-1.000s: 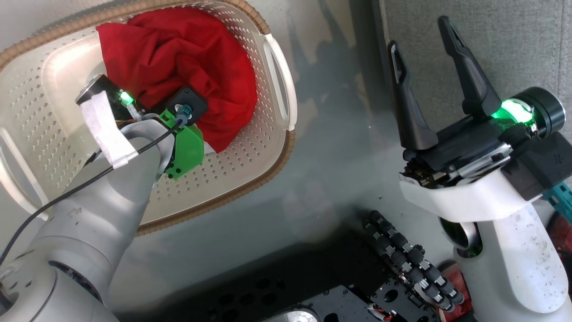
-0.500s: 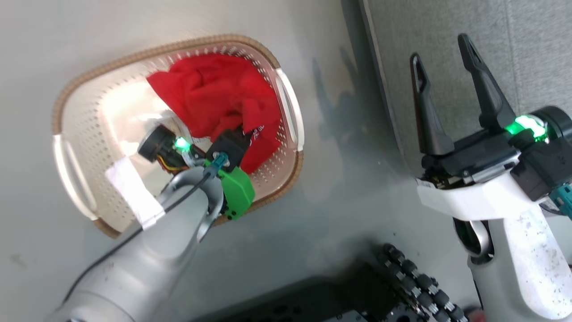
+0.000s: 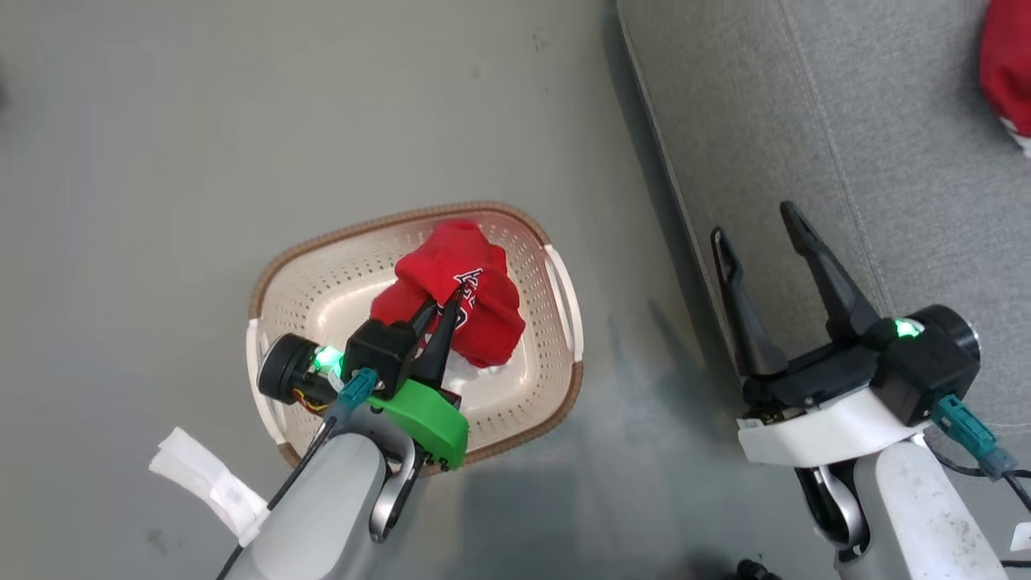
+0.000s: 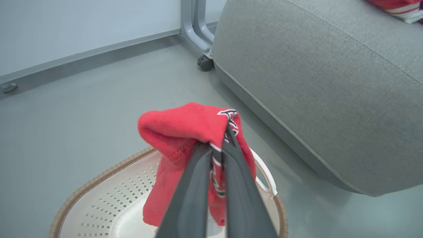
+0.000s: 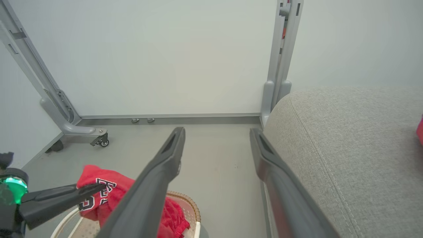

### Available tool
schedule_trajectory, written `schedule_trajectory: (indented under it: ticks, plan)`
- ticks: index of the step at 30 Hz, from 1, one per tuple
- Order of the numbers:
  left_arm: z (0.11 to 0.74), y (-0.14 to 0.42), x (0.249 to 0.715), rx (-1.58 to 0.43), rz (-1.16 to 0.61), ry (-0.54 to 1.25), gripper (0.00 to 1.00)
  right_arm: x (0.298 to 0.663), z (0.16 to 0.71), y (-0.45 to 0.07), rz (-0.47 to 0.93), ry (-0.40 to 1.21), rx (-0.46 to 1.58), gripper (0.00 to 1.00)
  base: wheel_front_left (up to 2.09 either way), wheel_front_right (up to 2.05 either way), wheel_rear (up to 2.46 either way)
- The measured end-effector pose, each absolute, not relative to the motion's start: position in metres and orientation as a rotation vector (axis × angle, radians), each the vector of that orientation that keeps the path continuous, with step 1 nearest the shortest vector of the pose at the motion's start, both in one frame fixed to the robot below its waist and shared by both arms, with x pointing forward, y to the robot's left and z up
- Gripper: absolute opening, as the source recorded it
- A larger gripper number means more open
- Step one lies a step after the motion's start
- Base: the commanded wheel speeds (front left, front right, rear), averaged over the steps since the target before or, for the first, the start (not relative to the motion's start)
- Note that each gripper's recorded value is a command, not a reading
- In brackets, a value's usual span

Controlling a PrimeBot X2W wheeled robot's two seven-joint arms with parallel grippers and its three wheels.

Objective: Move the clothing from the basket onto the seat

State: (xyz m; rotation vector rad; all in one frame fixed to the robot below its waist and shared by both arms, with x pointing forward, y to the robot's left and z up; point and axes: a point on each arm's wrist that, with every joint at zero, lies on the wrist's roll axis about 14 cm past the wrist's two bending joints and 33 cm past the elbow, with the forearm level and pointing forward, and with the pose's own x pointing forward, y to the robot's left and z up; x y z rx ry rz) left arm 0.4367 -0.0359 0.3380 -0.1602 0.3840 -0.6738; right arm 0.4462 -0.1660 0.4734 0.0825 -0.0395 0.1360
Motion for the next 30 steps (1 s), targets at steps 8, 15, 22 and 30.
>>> schedule_trajectory:
  ticks: [8, 15, 22, 30]
  plan:
    - [0.437, -0.019, 0.437, -0.163, -0.610, 0.131, 0.00, 0.410, 0.504, -0.148, 0.177, -0.087, 0.126, 1.00, 0.00, 0.00, 0.00]
    - [0.518, -0.013, 0.420, -0.149, -0.604, -0.089, 0.00, 0.377, 0.527, -0.144, 0.185, -0.138, 0.146, 1.00, 0.00, 0.00, 0.00]
    - [0.582, -0.011, 0.398, -0.127, -0.617, -0.267, 0.00, 0.353, 0.548, -0.134, 0.211, -0.195, 0.158, 1.00, 0.00, 0.00, 0.00]
    - [0.615, -0.016, 0.375, -0.121, -0.653, -0.364, 0.00, 0.337, 0.564, -0.111, 0.296, -0.242, 0.155, 1.00, 0.00, 0.00, 0.00]
